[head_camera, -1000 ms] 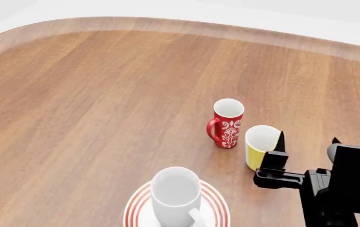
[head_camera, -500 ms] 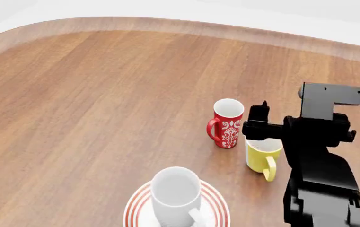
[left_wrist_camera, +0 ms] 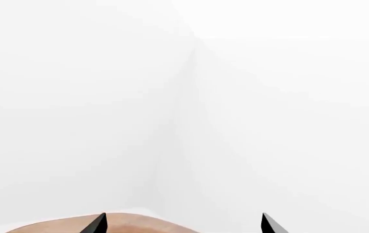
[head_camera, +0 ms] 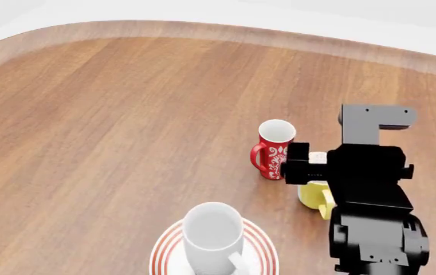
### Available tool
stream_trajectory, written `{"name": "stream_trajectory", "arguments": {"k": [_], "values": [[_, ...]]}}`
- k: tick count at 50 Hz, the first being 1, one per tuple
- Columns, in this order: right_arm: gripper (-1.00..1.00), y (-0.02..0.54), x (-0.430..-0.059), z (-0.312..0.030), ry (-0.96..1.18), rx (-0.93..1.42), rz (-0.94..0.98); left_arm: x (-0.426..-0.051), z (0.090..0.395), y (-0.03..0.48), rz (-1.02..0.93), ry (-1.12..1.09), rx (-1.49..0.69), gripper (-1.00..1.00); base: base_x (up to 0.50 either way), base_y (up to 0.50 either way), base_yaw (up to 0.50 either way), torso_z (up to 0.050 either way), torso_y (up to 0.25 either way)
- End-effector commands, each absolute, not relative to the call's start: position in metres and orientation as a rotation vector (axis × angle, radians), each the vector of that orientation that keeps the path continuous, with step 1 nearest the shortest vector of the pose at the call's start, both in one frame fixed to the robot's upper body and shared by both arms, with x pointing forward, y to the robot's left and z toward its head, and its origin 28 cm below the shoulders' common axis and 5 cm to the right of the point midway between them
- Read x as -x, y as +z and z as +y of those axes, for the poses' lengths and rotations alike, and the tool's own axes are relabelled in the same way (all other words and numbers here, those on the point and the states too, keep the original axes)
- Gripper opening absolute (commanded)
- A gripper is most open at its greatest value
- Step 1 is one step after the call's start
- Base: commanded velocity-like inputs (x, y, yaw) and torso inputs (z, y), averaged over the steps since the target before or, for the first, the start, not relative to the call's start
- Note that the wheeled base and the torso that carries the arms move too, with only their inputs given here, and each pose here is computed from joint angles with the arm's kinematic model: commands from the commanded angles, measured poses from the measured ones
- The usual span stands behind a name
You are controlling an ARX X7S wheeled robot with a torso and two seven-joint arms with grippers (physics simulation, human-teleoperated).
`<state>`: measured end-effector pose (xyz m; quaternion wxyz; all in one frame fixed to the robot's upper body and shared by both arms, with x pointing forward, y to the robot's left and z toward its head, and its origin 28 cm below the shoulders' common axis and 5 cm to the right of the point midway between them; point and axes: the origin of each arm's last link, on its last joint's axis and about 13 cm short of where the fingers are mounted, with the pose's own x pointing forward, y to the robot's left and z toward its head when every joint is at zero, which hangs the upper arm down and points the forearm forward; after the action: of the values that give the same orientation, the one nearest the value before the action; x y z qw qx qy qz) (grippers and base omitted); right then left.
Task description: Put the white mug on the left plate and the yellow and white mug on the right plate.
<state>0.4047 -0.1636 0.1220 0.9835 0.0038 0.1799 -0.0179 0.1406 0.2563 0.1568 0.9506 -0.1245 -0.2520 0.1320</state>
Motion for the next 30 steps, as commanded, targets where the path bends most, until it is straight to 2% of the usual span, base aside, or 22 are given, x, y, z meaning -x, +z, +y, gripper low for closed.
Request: {"name": "stream_trajectory", "arguments": {"k": [1, 27, 30], "values": [[1.0, 0.1176, -0.4016, -0.1648, -0.068, -0.01, 0.419, -0.1409, 0.2561, 0.1565, -0.512, 0.269, 0.254, 1.0, 0.0, 0.0, 0.0, 0.0, 0.0], [1.0, 0.1173, -0.3997, -0.167, -0.083, -0.034, 0.46, -0.141, 0.2562, 0.1564, -0.521, 0.253, 0.225, 1.0, 0.0, 0.0, 0.0, 0.0, 0.0], [1.0, 0.117, -0.3997, -0.1663, -0.081, -0.035, 0.459, -0.141, 0.2566, 0.1559, -0.52, 0.258, 0.212, 1.0, 0.0, 0.0, 0.0, 0.0, -0.201]]}}
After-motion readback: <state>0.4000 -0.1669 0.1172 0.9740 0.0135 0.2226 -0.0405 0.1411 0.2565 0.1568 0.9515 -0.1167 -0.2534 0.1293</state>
